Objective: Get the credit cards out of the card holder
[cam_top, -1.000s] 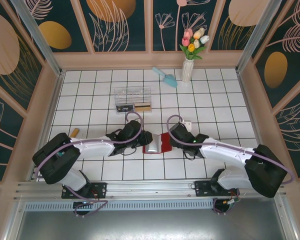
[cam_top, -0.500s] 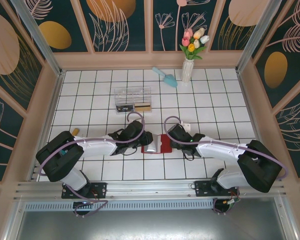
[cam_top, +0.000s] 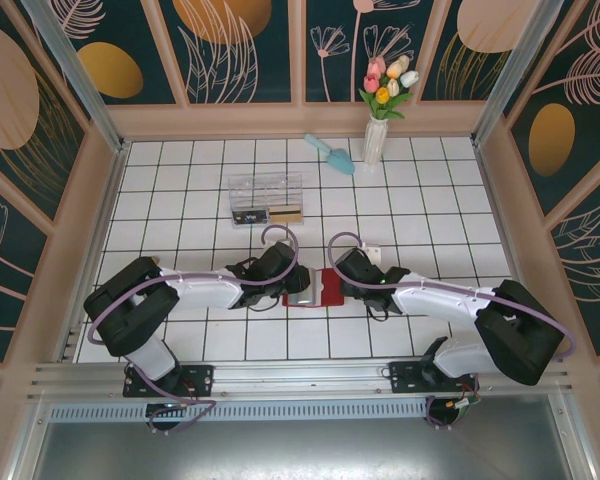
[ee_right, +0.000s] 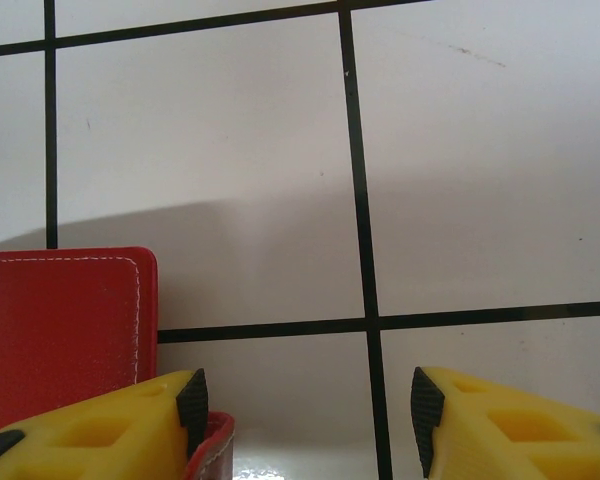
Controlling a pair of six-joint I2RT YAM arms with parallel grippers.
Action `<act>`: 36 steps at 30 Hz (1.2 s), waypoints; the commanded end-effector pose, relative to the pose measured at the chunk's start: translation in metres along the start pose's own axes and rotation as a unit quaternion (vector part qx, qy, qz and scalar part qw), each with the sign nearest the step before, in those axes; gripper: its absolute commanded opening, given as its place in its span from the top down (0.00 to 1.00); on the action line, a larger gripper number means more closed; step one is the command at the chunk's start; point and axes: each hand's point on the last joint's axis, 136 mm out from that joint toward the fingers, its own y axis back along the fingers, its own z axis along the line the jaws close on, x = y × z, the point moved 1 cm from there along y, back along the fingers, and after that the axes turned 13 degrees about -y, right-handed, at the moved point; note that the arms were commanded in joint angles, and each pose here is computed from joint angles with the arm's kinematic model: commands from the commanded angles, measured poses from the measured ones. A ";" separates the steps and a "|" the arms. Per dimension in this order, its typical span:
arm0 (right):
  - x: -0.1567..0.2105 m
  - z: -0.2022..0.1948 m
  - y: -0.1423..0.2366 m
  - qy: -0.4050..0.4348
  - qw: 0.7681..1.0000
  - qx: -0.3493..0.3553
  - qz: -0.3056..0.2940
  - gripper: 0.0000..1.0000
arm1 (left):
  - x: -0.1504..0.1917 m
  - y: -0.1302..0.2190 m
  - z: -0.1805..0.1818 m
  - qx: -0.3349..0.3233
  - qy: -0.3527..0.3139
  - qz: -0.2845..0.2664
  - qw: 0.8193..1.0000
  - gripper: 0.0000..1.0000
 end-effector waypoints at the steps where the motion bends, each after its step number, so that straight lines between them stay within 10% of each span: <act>1: 0.001 0.003 0.000 -0.008 1.000 -0.009 -0.001 0.42 | -0.007 0.009 -0.011 0.019 -0.015 -0.015 1.000 0.65; 18: -0.013 0.015 0.024 -0.026 0.998 -0.054 -0.024 0.38 | -0.012 -0.007 -0.075 0.164 -0.025 0.002 0.986 0.62; 36: 0.014 0.007 0.006 -0.025 0.999 -0.030 0.031 0.60 | -0.027 0.031 -0.014 0.010 -0.055 -0.049 0.997 0.63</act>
